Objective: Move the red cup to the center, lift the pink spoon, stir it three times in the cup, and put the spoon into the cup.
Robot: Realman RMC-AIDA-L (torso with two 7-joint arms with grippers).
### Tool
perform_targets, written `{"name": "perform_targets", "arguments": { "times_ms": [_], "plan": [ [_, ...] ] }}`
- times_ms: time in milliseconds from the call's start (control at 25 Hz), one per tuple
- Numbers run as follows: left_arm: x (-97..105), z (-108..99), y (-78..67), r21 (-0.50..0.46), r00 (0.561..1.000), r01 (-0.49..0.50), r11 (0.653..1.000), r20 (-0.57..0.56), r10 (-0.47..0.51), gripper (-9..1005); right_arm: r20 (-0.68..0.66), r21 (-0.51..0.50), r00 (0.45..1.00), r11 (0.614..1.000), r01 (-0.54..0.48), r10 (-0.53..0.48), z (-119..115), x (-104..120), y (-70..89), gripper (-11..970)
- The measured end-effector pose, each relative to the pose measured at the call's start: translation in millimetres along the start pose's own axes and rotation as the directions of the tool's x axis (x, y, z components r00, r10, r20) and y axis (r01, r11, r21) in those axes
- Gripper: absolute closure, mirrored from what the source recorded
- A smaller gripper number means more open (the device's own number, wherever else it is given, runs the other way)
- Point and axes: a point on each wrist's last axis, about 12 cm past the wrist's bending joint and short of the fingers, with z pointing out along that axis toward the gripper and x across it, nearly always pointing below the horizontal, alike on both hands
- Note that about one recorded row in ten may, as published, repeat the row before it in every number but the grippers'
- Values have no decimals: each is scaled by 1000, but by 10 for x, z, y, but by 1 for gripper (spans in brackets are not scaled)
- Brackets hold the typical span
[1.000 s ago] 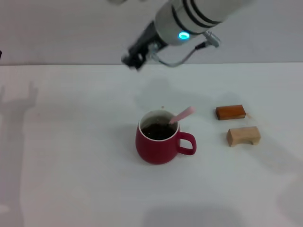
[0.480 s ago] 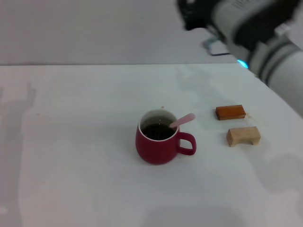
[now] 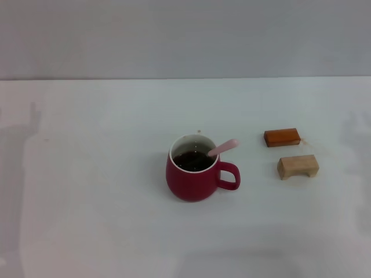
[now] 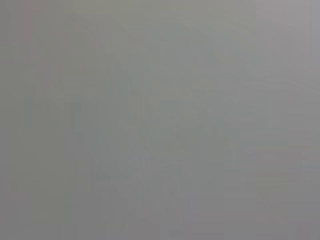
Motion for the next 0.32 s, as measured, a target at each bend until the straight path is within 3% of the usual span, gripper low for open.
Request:
{"name": "perform_targets", "arguments": {
  "times_ms": [200, 320],
  "plan": [
    [0, -10, 10, -3, 1000, 0, 1000, 3, 0, 183, -32, 256, 999, 967, -7, 15, -433, 152, -581, 713],
    [-4, -27, 24, -10, 1000, 5, 1000, 9, -4, 183, -47, 298, 999, 954, 14, 0, -621, 187, -808, 713]
  ]
}}
